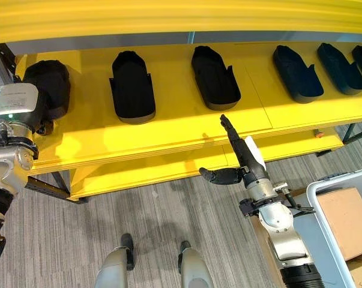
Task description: Move parts from the plastic box to the shelf.
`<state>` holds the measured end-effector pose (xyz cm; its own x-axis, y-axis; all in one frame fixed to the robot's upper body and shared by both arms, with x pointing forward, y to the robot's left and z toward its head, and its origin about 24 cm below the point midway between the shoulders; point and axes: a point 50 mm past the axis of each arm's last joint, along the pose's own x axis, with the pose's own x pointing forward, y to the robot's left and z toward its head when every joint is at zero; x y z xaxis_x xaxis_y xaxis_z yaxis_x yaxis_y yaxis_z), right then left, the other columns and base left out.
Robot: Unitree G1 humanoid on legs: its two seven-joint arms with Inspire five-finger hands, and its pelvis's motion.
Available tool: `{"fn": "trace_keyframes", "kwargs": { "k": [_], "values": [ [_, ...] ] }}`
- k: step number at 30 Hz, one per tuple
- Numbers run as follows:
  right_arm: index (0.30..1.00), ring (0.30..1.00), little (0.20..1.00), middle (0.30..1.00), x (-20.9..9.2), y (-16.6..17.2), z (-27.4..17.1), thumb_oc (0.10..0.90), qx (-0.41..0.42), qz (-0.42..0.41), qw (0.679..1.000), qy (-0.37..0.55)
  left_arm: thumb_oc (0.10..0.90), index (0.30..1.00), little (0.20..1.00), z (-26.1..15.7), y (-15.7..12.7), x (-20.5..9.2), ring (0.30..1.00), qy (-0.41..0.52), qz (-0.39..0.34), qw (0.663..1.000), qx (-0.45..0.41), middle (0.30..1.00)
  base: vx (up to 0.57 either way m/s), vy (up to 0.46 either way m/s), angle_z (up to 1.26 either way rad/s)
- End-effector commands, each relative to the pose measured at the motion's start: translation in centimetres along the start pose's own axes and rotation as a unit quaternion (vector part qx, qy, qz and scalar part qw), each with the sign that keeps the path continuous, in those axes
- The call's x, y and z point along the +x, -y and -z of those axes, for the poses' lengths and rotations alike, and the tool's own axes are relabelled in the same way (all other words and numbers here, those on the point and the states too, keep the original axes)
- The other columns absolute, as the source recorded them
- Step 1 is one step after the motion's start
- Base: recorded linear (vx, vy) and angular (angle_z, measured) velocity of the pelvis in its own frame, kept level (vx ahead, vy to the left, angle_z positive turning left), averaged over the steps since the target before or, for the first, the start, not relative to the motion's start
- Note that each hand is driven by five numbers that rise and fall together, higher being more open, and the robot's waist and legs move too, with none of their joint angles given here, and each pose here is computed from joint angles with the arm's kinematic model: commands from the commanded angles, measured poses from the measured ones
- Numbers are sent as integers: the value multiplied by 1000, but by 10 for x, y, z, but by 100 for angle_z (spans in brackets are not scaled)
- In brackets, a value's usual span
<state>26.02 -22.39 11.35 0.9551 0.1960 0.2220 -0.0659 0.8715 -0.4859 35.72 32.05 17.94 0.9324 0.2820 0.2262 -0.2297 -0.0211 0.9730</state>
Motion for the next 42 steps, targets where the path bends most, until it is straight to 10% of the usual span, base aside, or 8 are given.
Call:
{"fn": "trace_keyframes", "kwargs": {
  "k": [1, 42],
  "values": [
    [1000, 1000, 1000, 1000, 2, 23, -39, 900, -24, 37, 994, 100, 900, 1000, 1000, 0, -48, 17, 1000, -13, -75, 997, -19, 1000, 0, 0, 0],
    [1000, 1000, 1000, 1000, -6, 29, -37, 900, -29, 32, 995, 86, 900, 1000, 1000, 15, -74, 27, 1000, -32, -22, 999, -34, 1000, 0, 0, 0]
  ]
}}
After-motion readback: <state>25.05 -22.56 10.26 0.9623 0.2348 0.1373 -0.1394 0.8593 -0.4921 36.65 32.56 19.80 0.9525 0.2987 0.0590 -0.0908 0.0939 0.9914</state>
